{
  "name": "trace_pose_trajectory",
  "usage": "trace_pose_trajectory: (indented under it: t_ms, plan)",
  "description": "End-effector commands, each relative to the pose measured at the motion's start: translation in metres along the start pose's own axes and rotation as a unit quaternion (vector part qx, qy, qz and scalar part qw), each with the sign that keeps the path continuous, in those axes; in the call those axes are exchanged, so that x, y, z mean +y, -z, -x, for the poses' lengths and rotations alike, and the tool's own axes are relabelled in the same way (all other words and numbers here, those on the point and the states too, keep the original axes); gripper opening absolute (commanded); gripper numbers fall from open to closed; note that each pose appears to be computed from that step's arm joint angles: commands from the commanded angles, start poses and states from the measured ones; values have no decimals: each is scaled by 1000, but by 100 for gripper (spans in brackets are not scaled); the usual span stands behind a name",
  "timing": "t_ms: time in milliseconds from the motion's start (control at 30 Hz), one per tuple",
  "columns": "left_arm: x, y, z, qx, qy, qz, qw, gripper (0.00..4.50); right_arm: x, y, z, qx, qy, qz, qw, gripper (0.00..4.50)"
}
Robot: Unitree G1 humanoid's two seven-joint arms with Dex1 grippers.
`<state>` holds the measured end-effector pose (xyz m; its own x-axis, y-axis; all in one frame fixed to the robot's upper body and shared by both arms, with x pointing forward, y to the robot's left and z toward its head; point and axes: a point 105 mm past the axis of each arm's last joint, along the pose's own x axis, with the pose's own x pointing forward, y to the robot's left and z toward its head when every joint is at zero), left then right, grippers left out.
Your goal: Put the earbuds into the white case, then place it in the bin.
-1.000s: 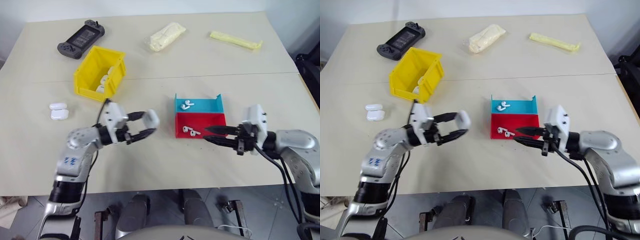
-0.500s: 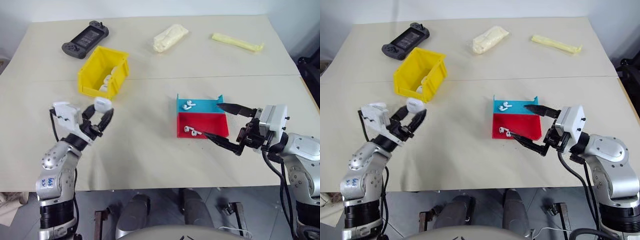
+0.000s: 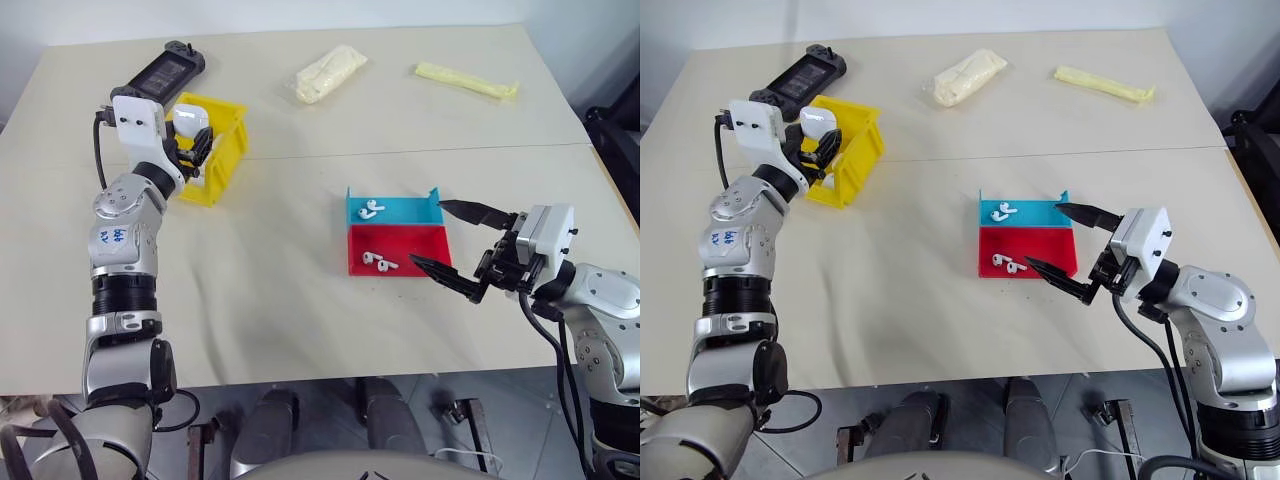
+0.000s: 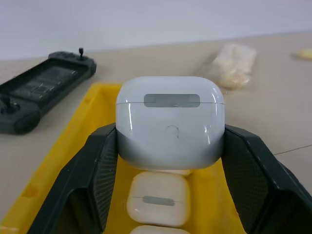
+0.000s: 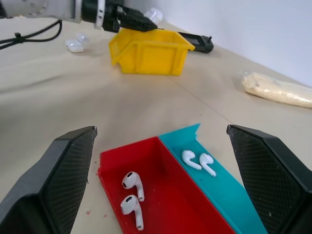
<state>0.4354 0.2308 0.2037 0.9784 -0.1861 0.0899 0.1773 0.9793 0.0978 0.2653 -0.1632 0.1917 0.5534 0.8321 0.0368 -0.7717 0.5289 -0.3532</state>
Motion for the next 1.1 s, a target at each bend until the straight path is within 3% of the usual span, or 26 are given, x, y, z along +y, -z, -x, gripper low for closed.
trace_pose_trajectory:
  t_ms: [33, 67, 233, 333, 600, 867, 1100]
  plan:
    - [9, -16, -4, -22, -9, -11, 1000, 277, 0, -11, 0, -16, 6, 22, 1000, 447]
    - [9, -14, -4, -18, -8, -4, 1000, 277, 0, -12, 0, -17, 7, 22, 1000, 447]
    - [7, -15, -2, -15, 11, 17, 1000, 444, 1, -10, 0, -17, 5, 18, 1000, 450]
    - [13, -20, 7, -32, 13, -5, 999, 448, 1, -9, 0, -14, 1, 17, 1000, 450]
    - [-2, -24, 80, -51, 173, -110, 977, 448, -7, -2, 8, 21, -48, 9, 999, 450]
    - [-36, 3, 143, -15, 283, -182, 942, 448, -17, 2, 6, 20, -55, 2, 998, 450]
    - [-57, 19, 147, -11, 319, -163, 934, 448, -21, 6, 7, 17, -33, -2, 999, 450]
